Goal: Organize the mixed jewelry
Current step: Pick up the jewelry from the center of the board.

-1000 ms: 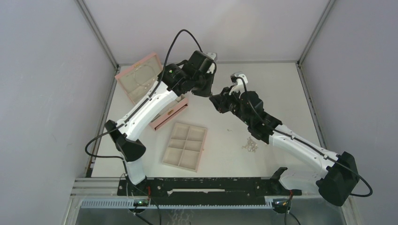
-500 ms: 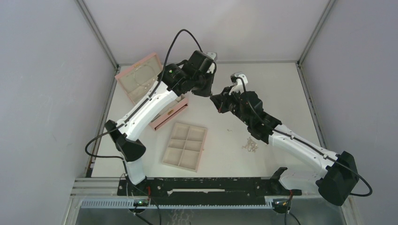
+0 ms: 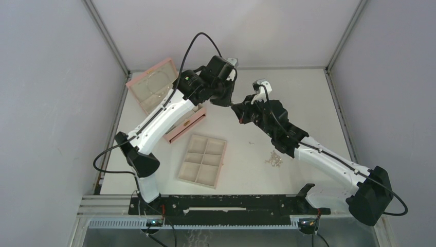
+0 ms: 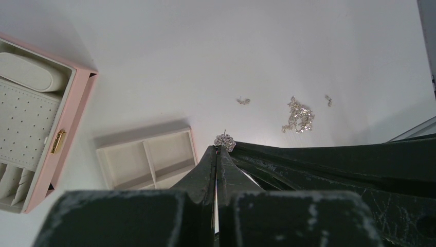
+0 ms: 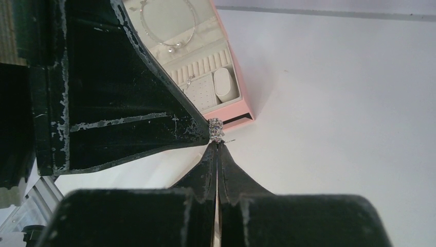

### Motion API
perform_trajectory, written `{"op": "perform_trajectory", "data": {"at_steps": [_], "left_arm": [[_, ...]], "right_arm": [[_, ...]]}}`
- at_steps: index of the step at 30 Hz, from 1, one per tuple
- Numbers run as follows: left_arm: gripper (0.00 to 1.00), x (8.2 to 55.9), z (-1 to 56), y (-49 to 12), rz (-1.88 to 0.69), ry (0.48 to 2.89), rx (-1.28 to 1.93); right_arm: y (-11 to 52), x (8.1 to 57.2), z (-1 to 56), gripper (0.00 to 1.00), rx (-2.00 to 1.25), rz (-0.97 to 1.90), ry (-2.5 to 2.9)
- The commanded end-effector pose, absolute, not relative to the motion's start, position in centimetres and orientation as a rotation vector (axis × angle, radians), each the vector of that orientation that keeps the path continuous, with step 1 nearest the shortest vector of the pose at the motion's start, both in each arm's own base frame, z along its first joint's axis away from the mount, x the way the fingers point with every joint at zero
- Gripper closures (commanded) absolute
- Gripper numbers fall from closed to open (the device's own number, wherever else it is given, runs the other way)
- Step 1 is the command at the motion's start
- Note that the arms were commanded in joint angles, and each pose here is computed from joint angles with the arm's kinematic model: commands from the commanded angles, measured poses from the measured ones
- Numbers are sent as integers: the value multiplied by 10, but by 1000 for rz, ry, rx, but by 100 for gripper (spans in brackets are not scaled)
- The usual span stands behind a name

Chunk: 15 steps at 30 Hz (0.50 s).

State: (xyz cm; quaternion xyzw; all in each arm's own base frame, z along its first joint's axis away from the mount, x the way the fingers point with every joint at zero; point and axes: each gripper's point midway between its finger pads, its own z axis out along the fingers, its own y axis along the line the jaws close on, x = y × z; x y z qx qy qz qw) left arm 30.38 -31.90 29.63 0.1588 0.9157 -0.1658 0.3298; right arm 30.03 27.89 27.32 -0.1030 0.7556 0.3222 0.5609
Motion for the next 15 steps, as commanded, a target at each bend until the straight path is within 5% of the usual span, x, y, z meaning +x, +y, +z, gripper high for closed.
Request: {"op": "perform_trajectory", "data": {"at_steps": [1, 15], "left_arm": [[100, 299, 319, -317, -480, 2339, 411], [100, 300, 318, -314, -462, 2336, 409]], "right_arm": [[280, 301, 311, 100, -242, 783, 1683], [278, 296, 310, 100, -258, 784, 1696]]}}
